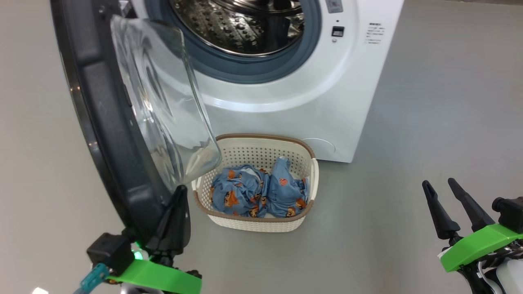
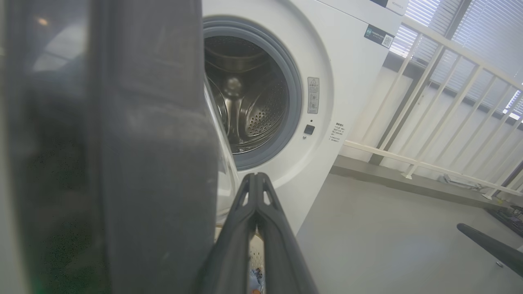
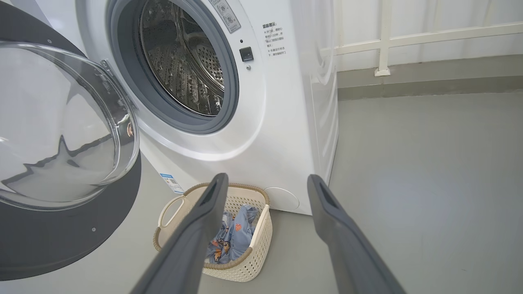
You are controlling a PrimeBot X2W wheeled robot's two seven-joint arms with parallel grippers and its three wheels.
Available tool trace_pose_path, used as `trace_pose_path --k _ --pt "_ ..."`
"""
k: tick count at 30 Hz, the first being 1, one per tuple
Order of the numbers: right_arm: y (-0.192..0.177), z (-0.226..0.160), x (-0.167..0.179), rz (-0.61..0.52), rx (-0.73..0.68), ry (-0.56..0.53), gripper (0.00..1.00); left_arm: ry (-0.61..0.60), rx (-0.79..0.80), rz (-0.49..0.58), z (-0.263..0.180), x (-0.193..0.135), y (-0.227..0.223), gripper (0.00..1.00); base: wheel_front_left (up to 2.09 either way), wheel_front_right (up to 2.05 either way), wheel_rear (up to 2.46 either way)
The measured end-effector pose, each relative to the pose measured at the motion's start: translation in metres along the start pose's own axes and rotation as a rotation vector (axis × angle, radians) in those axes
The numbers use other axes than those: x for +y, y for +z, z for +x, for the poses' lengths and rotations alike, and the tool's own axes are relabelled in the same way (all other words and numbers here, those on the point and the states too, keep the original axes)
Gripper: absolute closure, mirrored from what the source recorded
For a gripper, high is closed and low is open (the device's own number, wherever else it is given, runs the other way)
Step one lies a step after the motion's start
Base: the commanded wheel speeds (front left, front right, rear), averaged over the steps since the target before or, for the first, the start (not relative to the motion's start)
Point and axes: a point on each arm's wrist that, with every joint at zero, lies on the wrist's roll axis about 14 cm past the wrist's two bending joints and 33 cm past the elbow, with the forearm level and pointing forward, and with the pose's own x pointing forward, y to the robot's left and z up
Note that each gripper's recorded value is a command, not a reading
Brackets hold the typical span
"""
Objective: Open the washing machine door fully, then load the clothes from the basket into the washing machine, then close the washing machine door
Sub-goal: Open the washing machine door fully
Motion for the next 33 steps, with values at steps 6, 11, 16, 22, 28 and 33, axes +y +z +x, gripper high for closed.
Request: trace_pose_path --k 6,11,16,22,28,33 --pt "-0.002 0.008 0.01 -0.001 0.007 0.032 0.0 0.069 -0.027 0.034 -0.008 0.022 0.011 1.0 0.0 0.0 0.0" --pt "-0.005 0.013 0.019 -0.003 0.015 0.059 0.0 0.125 -0.056 0.06 -0.014 0.039 0.023 1.0 0.0 0.0 0.0" --pt "-0.006 0.017 0.027 -0.005 0.018 0.081 0.0 0.177 -0.078 0.084 -0.021 0.055 0.032 1.0 0.0 0.0 0.0" --pt "-0.006 0.019 0.036 -0.009 0.021 0.106 0.0 0.232 -0.098 0.111 -0.03 0.074 0.042 1.0 0.0 0.0 0.0" --pt "-0.01 0.022 0.04 -0.011 0.031 0.12 0.0 0.295 -0.101 0.142 -0.038 0.097 0.048 1.0 0.0 0.0 0.0" --pt "-0.015 0.025 0.039 -0.011 0.045 0.125 0.0 0.344 -0.098 0.165 -0.037 0.115 0.051 1.0 0.0 0.0 0.0"
